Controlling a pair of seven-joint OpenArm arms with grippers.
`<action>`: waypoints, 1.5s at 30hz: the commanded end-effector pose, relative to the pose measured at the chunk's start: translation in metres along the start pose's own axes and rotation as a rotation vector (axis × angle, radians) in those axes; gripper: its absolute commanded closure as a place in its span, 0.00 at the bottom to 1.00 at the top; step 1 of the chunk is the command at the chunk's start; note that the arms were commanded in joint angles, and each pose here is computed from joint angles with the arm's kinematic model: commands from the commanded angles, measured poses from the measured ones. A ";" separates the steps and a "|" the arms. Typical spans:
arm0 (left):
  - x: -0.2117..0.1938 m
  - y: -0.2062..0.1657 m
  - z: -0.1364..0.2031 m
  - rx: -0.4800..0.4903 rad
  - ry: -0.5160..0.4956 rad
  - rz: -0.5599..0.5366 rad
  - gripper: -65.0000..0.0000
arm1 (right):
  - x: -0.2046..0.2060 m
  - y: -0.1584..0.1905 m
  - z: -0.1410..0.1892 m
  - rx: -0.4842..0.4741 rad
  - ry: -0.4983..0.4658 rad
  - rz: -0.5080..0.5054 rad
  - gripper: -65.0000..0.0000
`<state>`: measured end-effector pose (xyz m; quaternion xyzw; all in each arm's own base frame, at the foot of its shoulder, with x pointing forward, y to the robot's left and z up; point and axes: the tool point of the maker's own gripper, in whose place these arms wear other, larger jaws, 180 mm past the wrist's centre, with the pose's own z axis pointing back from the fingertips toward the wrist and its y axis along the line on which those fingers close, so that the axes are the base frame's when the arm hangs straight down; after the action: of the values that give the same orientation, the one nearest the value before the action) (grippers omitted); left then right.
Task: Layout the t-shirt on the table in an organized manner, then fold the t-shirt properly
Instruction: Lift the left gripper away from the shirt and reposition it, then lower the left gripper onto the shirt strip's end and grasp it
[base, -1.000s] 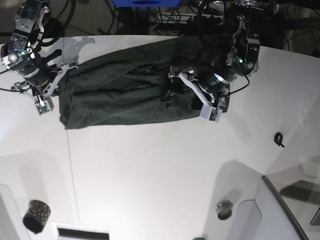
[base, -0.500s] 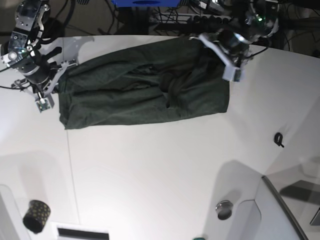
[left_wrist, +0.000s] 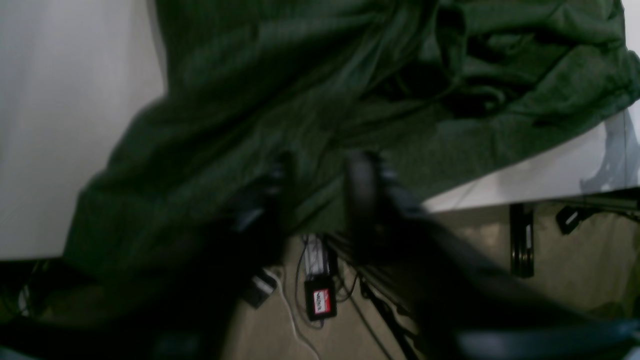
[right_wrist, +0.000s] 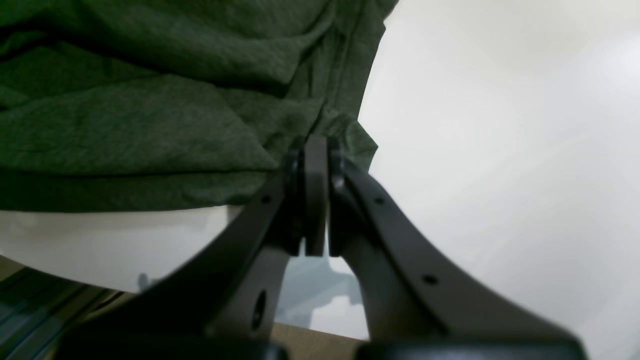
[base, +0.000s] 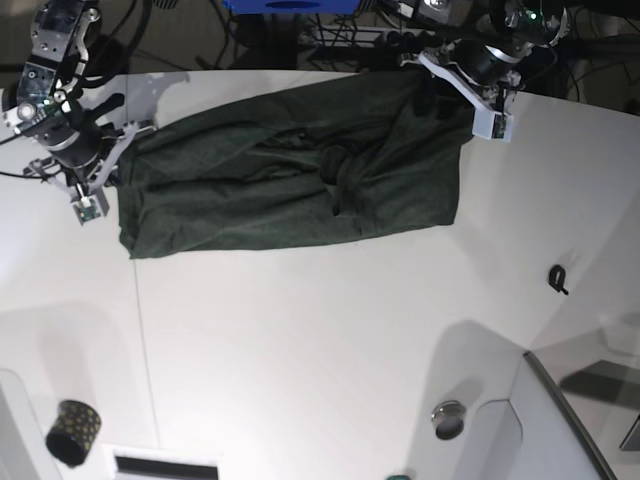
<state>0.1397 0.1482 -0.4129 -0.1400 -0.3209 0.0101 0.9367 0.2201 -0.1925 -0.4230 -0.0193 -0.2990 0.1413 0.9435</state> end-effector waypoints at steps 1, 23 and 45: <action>0.007 -0.002 0.004 -0.010 -0.030 -0.007 0.59 | 0.010 -0.004 0.003 -0.008 -0.038 0.008 0.99; -0.024 0.050 0.000 0.119 0.024 0.112 0.32 | 0.012 -0.003 0.002 -0.005 -0.041 0.007 0.99; -0.024 0.051 -0.014 0.106 0.031 0.140 1.00 | 0.013 -0.003 0.002 -0.006 -0.044 0.005 0.99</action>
<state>0.1273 0.1919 -0.4595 -0.1077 -0.2784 0.0927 0.9499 0.2223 -0.1921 -0.4220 -0.0192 -0.3014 0.1411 0.9428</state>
